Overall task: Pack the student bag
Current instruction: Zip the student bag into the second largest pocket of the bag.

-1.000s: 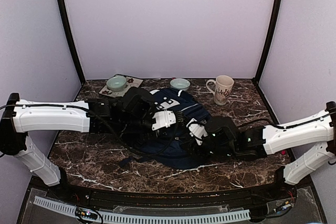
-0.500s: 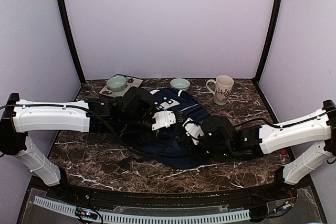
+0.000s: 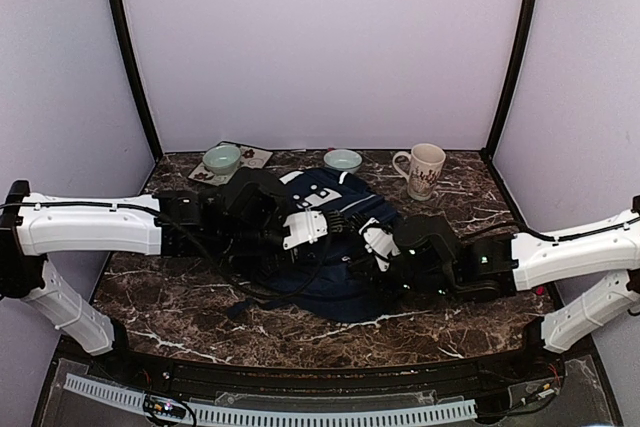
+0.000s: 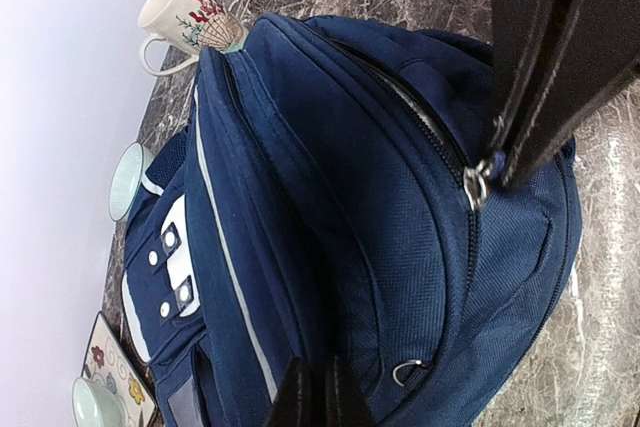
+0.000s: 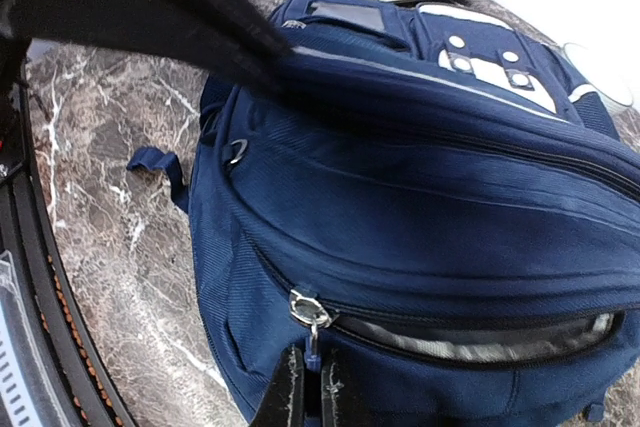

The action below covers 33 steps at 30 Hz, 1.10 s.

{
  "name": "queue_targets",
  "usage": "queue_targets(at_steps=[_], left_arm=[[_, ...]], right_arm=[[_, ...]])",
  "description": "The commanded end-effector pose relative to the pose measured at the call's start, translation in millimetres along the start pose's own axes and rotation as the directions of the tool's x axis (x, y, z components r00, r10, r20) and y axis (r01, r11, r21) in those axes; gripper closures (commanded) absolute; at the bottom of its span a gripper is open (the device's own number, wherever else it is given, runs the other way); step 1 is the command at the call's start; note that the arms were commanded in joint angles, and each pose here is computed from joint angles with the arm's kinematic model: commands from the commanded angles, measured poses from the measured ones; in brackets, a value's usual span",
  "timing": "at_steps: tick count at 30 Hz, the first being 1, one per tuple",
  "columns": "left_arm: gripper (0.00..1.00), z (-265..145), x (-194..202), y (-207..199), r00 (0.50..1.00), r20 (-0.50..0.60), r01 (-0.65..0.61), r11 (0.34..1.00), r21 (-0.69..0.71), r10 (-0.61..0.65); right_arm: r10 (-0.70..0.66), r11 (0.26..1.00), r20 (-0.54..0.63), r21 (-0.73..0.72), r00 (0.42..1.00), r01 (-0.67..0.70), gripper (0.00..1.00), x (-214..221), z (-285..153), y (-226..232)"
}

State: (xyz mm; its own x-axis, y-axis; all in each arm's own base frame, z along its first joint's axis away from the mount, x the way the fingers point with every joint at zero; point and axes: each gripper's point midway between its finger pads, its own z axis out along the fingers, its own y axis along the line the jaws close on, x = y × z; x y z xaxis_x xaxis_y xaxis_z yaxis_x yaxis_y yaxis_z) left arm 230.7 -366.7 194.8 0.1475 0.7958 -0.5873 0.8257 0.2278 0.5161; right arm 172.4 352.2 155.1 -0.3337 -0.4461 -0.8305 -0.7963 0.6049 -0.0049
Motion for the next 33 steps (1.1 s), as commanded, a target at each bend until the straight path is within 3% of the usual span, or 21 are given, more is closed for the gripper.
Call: queue_targets(at_steps=[1, 18, 22, 33], left_arm=[[1.00, -24, -2, 14, 0.997, 0.054, 0.064, 0.997, -0.046, -0.062], [1.00, -58, -8, 0, 0.970, 0.148, 0.183, 0.981, 0.067, -0.191], [1.00, -68, -14, -8, 0.949, 0.177, 0.238, 0.962, 0.135, -0.260], [1.00, -83, -3, -11, 0.928, 0.167, 0.309, 0.939, 0.152, -0.332]], right_arm=[[0.073, 0.997, 0.066, 0.030, 0.995, -0.075, 1.00, -20, -19, -8], [0.208, 0.970, -0.018, 0.128, 0.978, -0.204, 1.00, -10, -10, -18], [0.224, 0.964, -0.012, 0.152, 0.974, -0.220, 1.00, -10, -11, -23], [0.269, 0.919, 0.013, 0.294, 0.963, -0.261, 1.00, -10, -28, -58]])
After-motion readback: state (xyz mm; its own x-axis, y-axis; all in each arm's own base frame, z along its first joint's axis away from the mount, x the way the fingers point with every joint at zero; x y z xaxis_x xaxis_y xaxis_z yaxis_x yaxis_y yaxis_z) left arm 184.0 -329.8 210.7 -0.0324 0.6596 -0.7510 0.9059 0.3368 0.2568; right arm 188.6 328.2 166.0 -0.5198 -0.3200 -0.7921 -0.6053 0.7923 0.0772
